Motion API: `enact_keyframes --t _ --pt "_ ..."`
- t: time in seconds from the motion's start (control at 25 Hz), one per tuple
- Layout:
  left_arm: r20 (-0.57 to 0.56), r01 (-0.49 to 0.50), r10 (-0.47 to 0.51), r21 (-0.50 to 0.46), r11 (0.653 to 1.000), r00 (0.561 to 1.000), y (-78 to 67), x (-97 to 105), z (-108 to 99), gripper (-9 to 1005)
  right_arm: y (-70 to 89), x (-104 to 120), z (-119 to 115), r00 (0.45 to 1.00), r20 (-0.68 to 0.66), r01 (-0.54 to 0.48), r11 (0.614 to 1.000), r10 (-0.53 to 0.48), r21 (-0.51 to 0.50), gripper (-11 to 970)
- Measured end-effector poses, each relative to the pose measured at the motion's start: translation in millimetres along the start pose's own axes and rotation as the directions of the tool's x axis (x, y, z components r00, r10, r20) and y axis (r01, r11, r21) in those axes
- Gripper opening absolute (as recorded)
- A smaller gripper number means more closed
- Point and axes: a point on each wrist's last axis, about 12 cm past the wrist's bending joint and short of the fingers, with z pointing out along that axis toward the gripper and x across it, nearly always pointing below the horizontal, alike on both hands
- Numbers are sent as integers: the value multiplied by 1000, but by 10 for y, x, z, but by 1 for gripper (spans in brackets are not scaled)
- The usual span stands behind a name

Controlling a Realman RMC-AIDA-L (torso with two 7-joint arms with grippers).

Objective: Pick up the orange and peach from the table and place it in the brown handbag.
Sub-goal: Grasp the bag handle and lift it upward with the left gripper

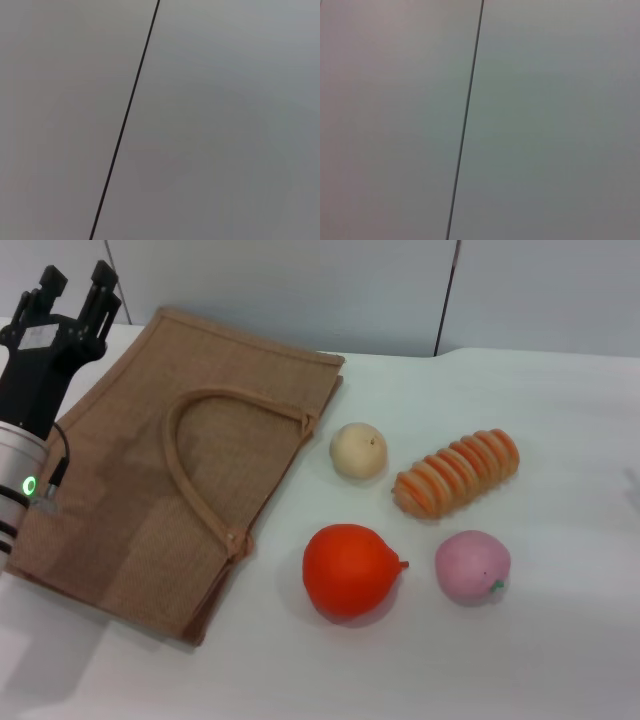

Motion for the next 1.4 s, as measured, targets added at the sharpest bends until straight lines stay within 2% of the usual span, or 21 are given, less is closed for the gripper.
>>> enact_keyframes --t 0.12,0.28,0.32,0.44,0.6,0.68,0.84,0.88,1.08,1.24,1.4 --pt "-55 75 -75 -4 997 996 45 28 71 683 -2 0 0 1000 -1 0 1000 0 0 729" --pt "-109 125 -125 -6 992 986 107 35 141 682 -4 0 0 1000 -1 1 1000 -1 0 730" --pt "-152 162 -162 -11 987 975 152 41 193 682 -4 1 0 1000 -1 1 1000 -1 0 730" --pt "-189 198 -199 -24 980 962 193 47 223 682 -4 1 0 1000 -1 1 1000 -1 1 730" --pt "-277 288 -290 -49 956 916 311 19 283 682 -6 4 -8 1000 -3 1 1000 -1 2 730" --pt "-293 302 -304 -53 952 906 338 4 291 682 -7 6 -11 1000 -5 1 1000 -1 3 730" --pt "-419 377 -369 -65 924 830 439 -90 368 681 -8 7 -13 1000 -6 1 1000 -1 3 730" --pt "-430 377 -367 -66 924 824 444 -96 377 681 -8 7 -13 1000 -6 1 1000 -1 3 730" --pt "-584 401 -388 -115 909 713 467 -156 526 681 -6 5 -6 1000 -5 1 1000 -1 2 730" --pt "-685 374 -384 -172 911 619 492 -218 628 681 -9 4 -5 1000 -4 1 1000 -1 2 730" --pt "-742 324 -388 -239 915 547 552 -282 663 680 -13 4 -7 1000 -5 2 1000 -2 3 730"
